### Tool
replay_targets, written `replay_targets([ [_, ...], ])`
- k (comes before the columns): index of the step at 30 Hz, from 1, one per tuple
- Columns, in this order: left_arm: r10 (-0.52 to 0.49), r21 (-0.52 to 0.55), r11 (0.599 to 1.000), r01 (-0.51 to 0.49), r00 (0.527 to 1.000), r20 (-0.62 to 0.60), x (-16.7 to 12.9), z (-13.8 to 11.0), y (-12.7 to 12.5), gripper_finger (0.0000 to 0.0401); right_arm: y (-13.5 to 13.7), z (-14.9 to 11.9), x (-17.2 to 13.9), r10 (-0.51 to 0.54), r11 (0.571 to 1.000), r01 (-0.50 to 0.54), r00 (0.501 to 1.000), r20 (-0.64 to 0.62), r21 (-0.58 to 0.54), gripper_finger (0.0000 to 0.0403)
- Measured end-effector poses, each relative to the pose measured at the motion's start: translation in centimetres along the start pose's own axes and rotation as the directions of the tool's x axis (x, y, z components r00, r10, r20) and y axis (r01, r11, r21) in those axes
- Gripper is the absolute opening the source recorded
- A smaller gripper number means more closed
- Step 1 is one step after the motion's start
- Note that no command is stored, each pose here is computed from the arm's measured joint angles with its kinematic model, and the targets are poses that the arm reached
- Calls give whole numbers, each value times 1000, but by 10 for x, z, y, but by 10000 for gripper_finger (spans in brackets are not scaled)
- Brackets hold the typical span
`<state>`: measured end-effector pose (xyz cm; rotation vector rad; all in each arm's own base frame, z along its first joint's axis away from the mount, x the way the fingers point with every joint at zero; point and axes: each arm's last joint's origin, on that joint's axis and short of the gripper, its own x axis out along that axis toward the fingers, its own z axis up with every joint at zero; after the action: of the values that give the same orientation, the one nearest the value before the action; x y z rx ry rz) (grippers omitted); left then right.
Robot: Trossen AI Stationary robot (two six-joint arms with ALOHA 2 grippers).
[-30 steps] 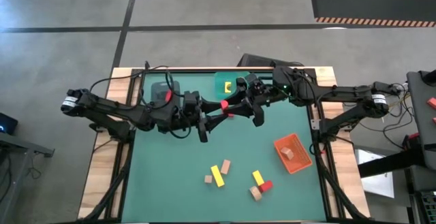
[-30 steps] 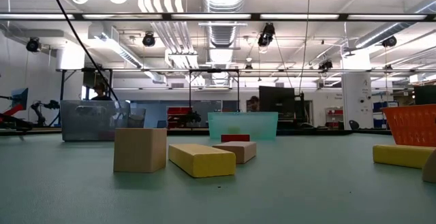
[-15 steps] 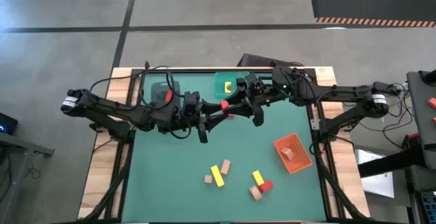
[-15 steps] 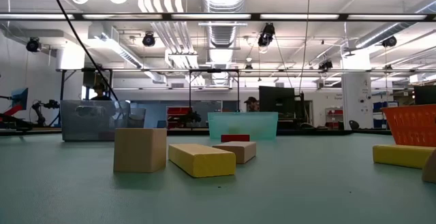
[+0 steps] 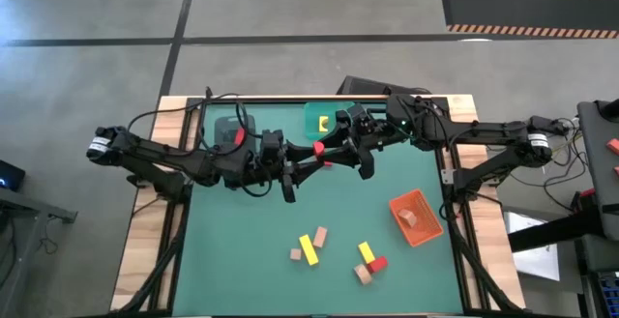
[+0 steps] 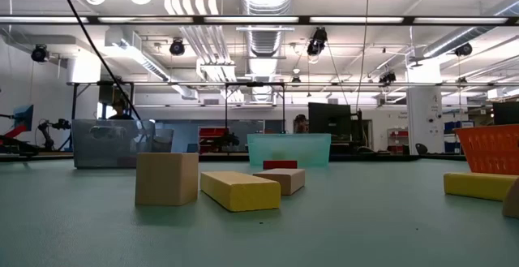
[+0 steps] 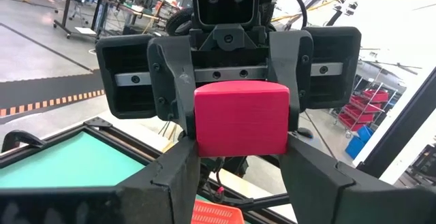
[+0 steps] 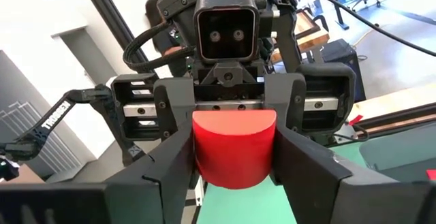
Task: Sort & place blocks by color
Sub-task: Put the red block into the black bin
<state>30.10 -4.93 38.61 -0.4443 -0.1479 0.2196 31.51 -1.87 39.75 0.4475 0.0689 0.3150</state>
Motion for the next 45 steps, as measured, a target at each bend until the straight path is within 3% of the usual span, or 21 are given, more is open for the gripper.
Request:
replay_targets([
  [16, 7, -26, 1000, -7, 1000, 3, 0, 0, 1, 166, -4, 3, -6, -16, 1000, 16, 1000, -7, 25, 207],
  [26, 39, -60, 997, -43, 997, -64, -14, 9, 6, 166, -4, 14, -33, -119, 989, 126, 989, -90, 80, 208],
  [34, 149, -82, 983, -164, 974, -171, -40, 27, 26, 166, 6, 25, -54, -254, 959, 270, 954, -156, 86, 208],
  [40, 292, -98, 940, -326, 921, -258, -58, 37, 51, 166, 16, 32, -67, -305, 943, 322, 937, -167, 83, 208],
  [43, 401, -110, 886, -451, 863, -307, -63, 38, 71, 166, 19, 35, -70, -302, 945, 317, 940, -156, 80, 208],
  [45, 488, -87, 830, -551, 792, -366, -68, 36, 87, 166, 21, 36, -72, -300, 946, 314, 942, -149, 82, 208],
])
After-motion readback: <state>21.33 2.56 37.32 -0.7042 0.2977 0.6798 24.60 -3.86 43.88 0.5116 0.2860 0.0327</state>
